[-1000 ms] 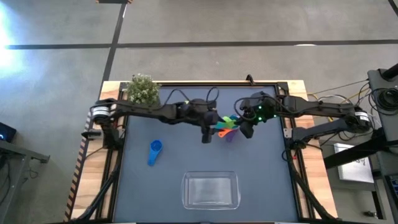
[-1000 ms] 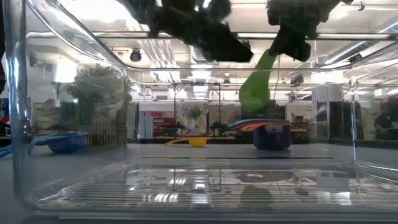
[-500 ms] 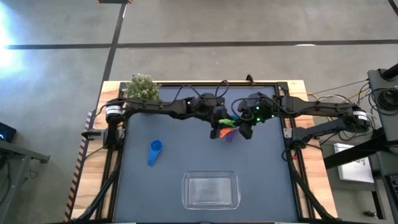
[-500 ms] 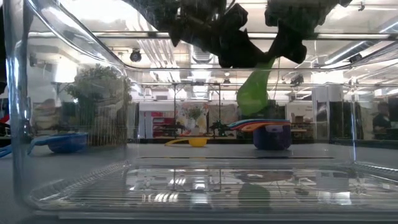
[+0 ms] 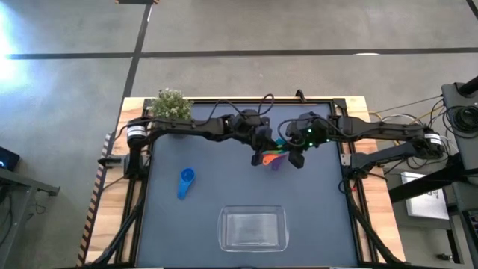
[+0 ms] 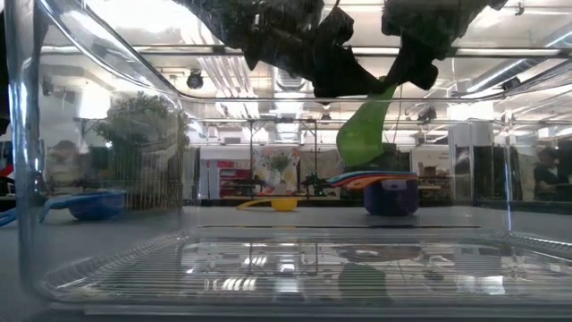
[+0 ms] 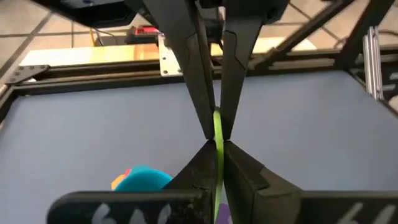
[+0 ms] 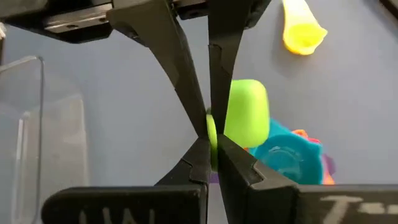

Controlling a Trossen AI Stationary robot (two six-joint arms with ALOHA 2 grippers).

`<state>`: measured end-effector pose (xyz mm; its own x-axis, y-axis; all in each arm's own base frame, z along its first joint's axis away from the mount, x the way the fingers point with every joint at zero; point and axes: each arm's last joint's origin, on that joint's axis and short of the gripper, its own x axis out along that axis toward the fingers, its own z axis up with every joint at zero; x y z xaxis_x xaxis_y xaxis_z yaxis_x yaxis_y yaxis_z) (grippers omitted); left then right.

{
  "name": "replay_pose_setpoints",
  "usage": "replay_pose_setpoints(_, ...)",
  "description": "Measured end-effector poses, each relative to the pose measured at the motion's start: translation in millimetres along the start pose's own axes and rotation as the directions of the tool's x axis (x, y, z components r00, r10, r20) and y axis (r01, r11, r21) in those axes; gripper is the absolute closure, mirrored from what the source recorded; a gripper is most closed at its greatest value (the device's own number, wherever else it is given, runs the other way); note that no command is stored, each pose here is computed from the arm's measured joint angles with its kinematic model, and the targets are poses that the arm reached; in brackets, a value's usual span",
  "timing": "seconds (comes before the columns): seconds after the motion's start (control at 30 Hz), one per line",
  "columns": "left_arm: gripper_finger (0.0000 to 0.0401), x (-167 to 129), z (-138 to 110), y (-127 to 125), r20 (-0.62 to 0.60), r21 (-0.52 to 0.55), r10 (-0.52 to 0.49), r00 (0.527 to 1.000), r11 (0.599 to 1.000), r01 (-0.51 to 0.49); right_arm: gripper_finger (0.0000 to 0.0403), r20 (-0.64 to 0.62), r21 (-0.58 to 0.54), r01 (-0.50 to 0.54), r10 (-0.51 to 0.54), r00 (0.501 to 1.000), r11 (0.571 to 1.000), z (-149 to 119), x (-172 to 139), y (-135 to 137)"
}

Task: Nest measuring cups in basket
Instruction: Stack the green measuring cup on the light blue measuring cup

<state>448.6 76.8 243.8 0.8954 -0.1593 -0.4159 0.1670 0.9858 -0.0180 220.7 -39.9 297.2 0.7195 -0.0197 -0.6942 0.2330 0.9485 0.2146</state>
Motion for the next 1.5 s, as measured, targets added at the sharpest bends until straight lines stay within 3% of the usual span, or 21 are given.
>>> replay_pose_setpoints(0.37, 0.0401, -8.9, 1.0, 18.3, 0.014, -0.127, 0.088, 0.996, 0.988, -0.085, 0.0333, 0.057, -0.049, 0.143, -0.14, 0.989, 0.989, 14.3, -54.1, 5.7)
replay_pose_setpoints(0.53, 0.0401, -10.9, 6.0, 23.4, 0.161, -0.177, 0.128, 0.979, 0.979, -0.099, 0.0324, 0.165, -0.044, 0.233, -0.223, 0.961, 0.972, 3.2, -73.2, 6.2)
replay_pose_setpoints(0.7, 0.0401, -18.7, -2.0, 29.6, 0.394, -0.282, 0.159, 0.905, 0.958, -0.045, 0.0329, 0.295, -0.004, 0.251, -0.239, 0.925, 0.968, -19.3, -84.1, 3.0)
replay_pose_setpoints(0.9, 0.0401, -32.5, -37.9, 24.5, 0.573, -0.416, 0.163, 0.803, 0.902, 0.113, 0.0339, 0.433, 0.018, 0.218, -0.204, 0.878, 0.976, -44.4, -84.1, -2.5)
replay_pose_setpoints(1.1, 0.0401, -29.4, -54.5, 15.3, 0.535, -0.523, 0.198, 0.821, 0.841, 0.138, 0.0337, 0.526, -0.008, 0.216, -0.18, 0.831, 0.976, -55.8, -74.3, -5.8)
replay_pose_setpoints(1.27, 0.0401, -28.4, -48.8, 14.9, 0.542, -0.539, 0.195, 0.817, 0.827, 0.16, 0.034, 0.524, -0.03, 0.229, -0.18, 0.833, 0.973, -57.5, -60.6, -7.5)
replay_pose_setpoints(1.5, 0.0401, -17.3, -45.3, 18.1, 0.466, -0.592, 0.212, 0.859, 0.796, 0.125, 0.0338, 0.526, -0.06, 0.246, -0.179, 0.831, 0.967, -54.4, -56.0, -7.3)
